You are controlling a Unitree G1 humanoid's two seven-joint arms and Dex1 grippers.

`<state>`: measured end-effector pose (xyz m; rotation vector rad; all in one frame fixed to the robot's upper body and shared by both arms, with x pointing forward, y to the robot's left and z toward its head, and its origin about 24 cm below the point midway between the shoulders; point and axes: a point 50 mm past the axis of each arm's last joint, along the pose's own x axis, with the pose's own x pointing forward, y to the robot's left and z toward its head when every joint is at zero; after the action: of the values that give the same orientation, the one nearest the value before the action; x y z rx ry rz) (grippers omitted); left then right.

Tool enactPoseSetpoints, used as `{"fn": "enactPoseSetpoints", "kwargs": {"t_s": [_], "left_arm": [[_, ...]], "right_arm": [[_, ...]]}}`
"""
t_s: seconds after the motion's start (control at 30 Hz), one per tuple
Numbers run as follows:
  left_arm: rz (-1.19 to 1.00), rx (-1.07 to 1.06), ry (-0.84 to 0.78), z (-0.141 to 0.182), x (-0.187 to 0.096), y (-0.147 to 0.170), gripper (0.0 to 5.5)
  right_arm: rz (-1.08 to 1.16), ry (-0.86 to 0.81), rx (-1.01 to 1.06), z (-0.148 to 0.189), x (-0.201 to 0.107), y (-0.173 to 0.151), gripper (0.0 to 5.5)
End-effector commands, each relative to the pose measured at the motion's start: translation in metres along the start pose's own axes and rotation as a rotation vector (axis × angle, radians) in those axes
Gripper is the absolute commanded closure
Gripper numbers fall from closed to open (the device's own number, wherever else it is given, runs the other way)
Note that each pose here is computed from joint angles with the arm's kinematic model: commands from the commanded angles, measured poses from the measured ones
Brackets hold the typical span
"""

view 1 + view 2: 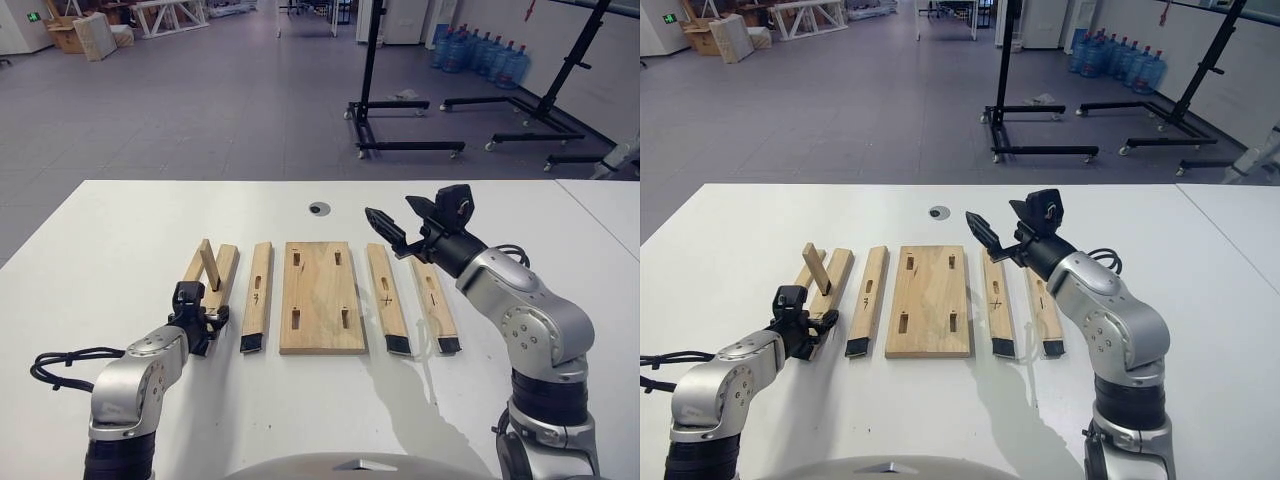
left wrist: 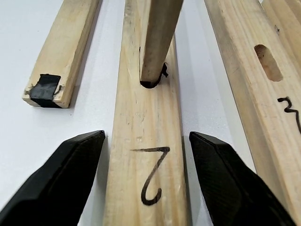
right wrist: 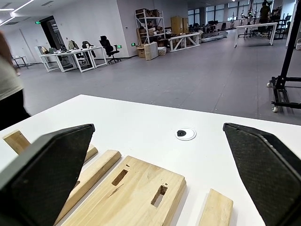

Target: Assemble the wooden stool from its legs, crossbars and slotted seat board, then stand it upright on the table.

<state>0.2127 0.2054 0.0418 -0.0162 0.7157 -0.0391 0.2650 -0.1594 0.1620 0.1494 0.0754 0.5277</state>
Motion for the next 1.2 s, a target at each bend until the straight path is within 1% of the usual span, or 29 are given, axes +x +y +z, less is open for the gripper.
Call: {"fn": "enactPoseSetpoints", "kwargs": {"t_s": [0.03, 0.2, 0.4, 0.5, 0.57, 0.67, 0.7, 0.77, 0.83, 0.9, 0.97, 1.03, 1.13, 1.2], "left_arm": [[0.007, -0.008, 0.121, -0.025, 0.002, 0.005, 2.71], [0.028, 0.031, 0.135, -0.027, 0.002, 0.008, 3.44], [0.014, 0.045, 0.050, -0.009, 0.005, 0.006, 3.46], [0.000, 0.042, -0.037, 0.013, 0.007, 0.009, 3.46], [-0.053, 0.026, -0.132, 0.037, 0.007, 0.008, 3.46], [-0.235, -0.086, -0.319, 0.084, 0.000, 0.004, 3.46], [-0.342, -0.160, -0.392, 0.104, -0.006, 0.003, 3.46], [-0.530, -0.276, -0.493, 0.132, -0.018, 0.001, 3.46], [-0.772, -0.370, -0.518, 0.149, -0.029, -0.006, 3.46], [-0.939, -0.434, -0.486, 0.152, -0.033, -0.014, 3.46], [-1.087, -0.467, -0.437, 0.148, -0.036, -0.028, 3.46], [-1.222, -0.463, -0.376, 0.140, -0.040, -0.047, 3.46], [-1.366, -0.524, -0.340, 0.134, -0.045, -0.068, 3.46], [-1.419, -0.571, -0.343, 0.134, -0.048, -0.073, 3.46]], "right_arm": [[0.005, -0.010, -0.027, 0.006, 0.002, 0.000, 0.47], [0.004, -0.012, -0.025, 0.007, 0.003, -0.001, 0.47], [-0.002, -0.011, -0.024, 0.007, 0.005, -0.004, 0.47], [-0.010, -0.011, -0.022, 0.006, 0.005, -0.009, 0.47], [-0.022, -0.014, -0.018, 0.007, 0.006, -0.015, 0.47], [-0.053, -0.031, 0.022, 0.013, 0.008, -0.032, 0.47], [-0.067, -0.044, 0.051, 0.019, 0.009, -0.041, 0.47], [-0.070, -0.086, 0.174, 0.032, 0.013, -0.057, 0.47], [-0.002, -0.115, 0.361, 0.051, 0.015, -0.072, 0.47], [0.135, -0.117, 0.534, 0.067, 0.016, -0.075, 0.47], [0.316, -0.103, 0.674, 0.080, 0.020, -0.067, 0.47], [0.471, -0.062, 0.752, 0.086, 0.031, -0.047, 0.47], [0.657, 0.019, 0.814, 0.078, 0.049, -0.005, 0.47], [0.690, 0.059, 0.848, 0.068, 0.054, 0.007, 0.47]]}}
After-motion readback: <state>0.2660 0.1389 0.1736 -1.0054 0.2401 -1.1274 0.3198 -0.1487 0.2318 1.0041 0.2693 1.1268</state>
